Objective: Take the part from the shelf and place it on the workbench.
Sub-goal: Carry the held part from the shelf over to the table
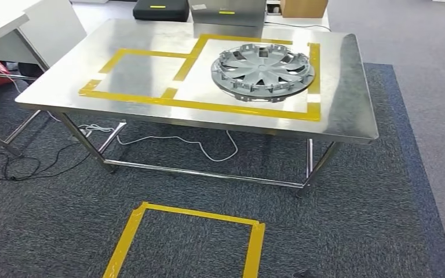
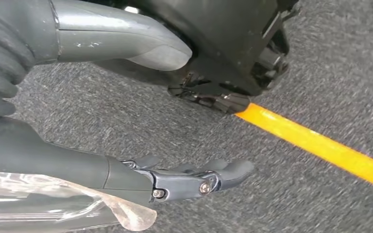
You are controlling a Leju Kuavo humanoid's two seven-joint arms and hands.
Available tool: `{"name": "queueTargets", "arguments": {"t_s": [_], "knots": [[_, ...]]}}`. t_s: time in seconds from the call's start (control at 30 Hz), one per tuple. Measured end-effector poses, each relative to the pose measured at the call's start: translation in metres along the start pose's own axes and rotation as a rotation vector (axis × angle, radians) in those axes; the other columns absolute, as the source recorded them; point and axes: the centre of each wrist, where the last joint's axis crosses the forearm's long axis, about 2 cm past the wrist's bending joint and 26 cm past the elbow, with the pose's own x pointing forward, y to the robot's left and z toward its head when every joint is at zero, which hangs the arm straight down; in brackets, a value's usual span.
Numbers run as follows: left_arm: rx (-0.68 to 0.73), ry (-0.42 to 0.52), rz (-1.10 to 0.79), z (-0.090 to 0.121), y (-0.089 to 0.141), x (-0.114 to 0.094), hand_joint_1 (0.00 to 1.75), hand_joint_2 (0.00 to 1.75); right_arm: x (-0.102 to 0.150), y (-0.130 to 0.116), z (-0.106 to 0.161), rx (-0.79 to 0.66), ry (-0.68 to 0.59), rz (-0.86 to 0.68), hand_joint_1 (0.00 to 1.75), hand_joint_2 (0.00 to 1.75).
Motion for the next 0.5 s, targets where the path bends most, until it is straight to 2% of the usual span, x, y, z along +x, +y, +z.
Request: {"name": "queueTargets", "arguments": {"t_s": [0.5], "knots": [[0.008,0.003,0.007,-0.0007,0.0002,0.0006,1.75,1.75,-0.0032,0.0017,0.0025,0.006,-0.01,-0.031,0.0,1.75]]}}
